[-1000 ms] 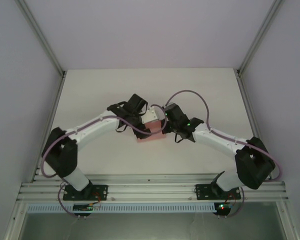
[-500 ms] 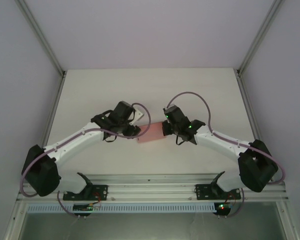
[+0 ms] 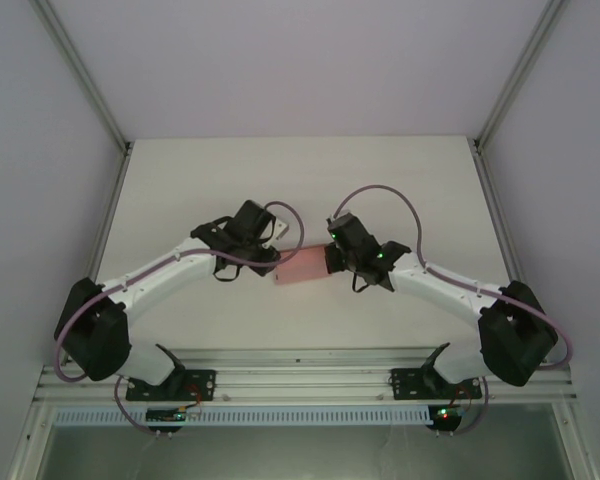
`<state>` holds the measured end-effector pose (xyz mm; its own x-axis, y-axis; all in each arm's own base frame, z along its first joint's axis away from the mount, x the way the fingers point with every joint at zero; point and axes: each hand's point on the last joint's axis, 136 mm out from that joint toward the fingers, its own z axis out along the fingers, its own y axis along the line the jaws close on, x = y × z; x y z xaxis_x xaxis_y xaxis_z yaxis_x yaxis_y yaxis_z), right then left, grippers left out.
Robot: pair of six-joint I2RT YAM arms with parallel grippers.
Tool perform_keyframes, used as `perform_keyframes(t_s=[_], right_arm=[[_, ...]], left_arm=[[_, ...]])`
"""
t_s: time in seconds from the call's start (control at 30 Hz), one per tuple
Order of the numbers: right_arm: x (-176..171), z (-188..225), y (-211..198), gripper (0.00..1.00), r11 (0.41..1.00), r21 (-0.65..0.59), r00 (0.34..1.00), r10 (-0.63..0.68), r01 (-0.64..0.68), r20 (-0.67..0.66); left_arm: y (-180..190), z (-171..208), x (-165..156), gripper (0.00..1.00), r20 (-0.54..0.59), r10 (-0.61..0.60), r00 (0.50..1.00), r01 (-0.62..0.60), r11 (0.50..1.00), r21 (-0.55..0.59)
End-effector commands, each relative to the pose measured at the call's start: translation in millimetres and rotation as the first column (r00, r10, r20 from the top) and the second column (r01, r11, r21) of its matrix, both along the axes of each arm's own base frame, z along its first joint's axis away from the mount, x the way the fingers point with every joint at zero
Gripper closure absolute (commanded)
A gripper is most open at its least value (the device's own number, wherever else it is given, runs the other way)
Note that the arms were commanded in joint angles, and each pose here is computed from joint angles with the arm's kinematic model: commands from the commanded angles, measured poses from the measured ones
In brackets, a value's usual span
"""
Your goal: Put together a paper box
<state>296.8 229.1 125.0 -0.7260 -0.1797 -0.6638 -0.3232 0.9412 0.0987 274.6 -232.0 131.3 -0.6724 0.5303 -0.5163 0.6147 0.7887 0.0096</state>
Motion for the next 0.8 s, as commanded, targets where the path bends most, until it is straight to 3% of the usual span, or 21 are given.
perform_keyframes(t_s=[0.0,0.43,0.5,0.57,0.77], right_arm=[[-35,-42,-23,1.00,0.991,-0.129,0.987,-0.002,-0.018,-0.158],[-37,-41,-25,1.00,0.991,-0.137,0.986,-0.010,-0.013,-0.166],[-36,-41,-23,1.00,0.991,-0.136,0.987,-0.004,-0.019,-0.162],[-36,-40,-21,1.00,0.990,-0.136,0.988,0.009,-0.030,-0.155],[-36,-32,-26,1.00,0.976,-0.215,0.994,-0.042,0.020,-0.097]], left_arm=[[-6,19,1,0.66,0.005,0.012,1.000,-0.012,0.999,-0.051],[-8,26,-1,0.67,-0.013,0.006,1.000,-0.006,0.998,-0.057],[-7,23,-1,0.74,-0.015,0.010,1.000,-0.011,0.999,-0.049],[-7,23,1,0.89,-0.016,0.030,0.999,-0.030,0.998,-0.049],[-18,39,5,1.00,-0.132,0.192,0.972,-0.211,0.967,-0.146]])
